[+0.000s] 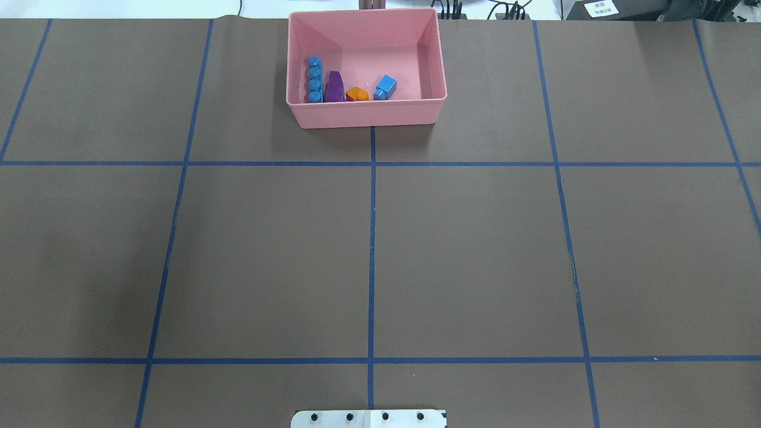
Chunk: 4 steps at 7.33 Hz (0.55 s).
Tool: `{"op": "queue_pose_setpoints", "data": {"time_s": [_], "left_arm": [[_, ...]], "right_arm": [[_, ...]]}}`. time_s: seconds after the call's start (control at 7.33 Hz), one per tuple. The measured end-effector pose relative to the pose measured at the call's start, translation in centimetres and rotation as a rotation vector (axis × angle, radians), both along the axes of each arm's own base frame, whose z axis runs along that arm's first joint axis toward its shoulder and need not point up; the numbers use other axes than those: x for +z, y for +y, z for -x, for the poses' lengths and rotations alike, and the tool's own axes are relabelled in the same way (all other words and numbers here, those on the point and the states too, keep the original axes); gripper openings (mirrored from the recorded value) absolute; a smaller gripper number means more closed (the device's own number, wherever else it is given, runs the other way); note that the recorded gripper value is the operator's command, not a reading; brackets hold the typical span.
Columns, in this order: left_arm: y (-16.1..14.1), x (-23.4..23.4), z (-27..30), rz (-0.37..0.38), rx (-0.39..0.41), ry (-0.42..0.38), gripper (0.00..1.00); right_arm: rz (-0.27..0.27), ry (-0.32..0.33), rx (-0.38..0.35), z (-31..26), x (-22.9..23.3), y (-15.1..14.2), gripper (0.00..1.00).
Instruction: Put all blocks into box
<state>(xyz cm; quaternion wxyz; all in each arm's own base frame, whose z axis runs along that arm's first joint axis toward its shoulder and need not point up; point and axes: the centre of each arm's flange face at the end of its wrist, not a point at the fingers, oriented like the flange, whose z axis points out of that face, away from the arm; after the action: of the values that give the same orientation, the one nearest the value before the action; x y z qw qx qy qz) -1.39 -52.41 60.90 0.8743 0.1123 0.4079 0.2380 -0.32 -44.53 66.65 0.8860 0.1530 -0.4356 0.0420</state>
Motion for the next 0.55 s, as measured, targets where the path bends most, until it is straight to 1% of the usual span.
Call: {"op": "queue_pose_setpoints", "data": {"time_s": [0.27, 0.41, 0.55], "left_arm": [[0.0, 0.0, 0.0, 0.012, -0.011, 0.0, 1.0], [0.0, -0.1, 0.0, 0.028, -0.026, -0.001, 1.0], [0.2, 0.2, 0.0, 0.077, -0.063, -0.004, 1.0]], "right_arm": [[0.035, 0.014, -0.03, 3.5, -11.2, -10.3, 0.0], [0.049, 0.03, -0.053, 6.1, -17.1, -14.5, 0.0], [0.06, 0.064, -0.074, 9.2, -22.6, -17.9, 0.0]]}}
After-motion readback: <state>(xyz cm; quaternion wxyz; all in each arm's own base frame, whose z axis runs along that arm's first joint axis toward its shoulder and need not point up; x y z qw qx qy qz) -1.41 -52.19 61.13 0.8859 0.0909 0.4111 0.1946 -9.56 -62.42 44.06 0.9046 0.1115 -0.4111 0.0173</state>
